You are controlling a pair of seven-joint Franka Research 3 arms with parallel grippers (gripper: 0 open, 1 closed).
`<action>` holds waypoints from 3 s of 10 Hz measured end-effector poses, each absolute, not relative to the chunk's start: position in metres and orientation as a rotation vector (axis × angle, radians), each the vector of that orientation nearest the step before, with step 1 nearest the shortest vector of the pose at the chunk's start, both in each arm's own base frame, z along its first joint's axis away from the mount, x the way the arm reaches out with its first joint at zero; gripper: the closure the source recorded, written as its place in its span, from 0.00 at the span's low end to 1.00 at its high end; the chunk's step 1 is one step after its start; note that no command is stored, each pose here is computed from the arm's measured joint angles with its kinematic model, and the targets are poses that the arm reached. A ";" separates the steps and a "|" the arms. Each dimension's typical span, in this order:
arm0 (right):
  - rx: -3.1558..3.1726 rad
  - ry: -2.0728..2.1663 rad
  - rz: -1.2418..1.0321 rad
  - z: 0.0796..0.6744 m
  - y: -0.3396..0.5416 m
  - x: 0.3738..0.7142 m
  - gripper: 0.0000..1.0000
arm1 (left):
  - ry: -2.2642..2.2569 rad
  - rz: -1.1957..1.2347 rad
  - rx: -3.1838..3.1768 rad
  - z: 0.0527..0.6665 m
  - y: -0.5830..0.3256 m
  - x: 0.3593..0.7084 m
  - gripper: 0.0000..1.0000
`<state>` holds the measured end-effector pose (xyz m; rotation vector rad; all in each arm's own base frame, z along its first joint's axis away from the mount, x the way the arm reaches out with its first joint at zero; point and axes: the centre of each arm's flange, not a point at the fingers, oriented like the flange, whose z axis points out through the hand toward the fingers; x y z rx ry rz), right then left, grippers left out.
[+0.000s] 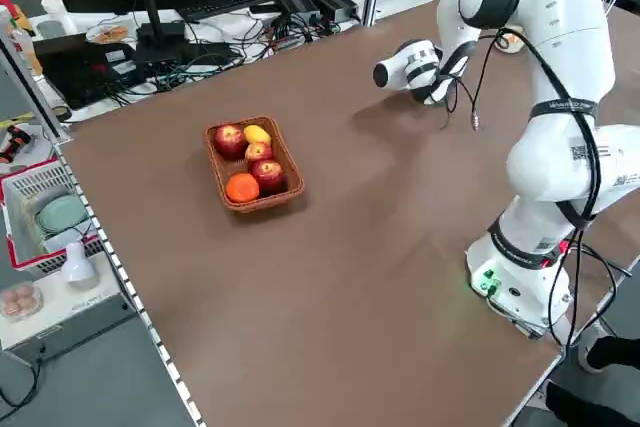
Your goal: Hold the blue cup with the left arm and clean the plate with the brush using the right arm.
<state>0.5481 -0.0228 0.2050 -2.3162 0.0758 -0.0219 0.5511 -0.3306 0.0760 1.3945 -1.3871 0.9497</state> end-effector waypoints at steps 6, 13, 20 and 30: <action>-2.336 0.030 -0.063 0.204 -0.046 0.546 0.09 | -1.392 0.954 1.404 0.083 -0.323 0.551 0.00; -2.622 -0.247 -0.074 0.272 -0.095 0.597 0.00 | -1.433 0.940 1.430 0.086 -0.297 0.558 0.00; -2.808 -0.192 -0.031 0.405 -0.005 0.653 0.00 | -1.538 0.915 1.492 0.124 -0.200 0.574 0.00; -2.917 -0.018 -0.020 0.487 0.042 0.655 0.00 | -1.732 0.286 1.990 0.294 -0.039 0.612 0.00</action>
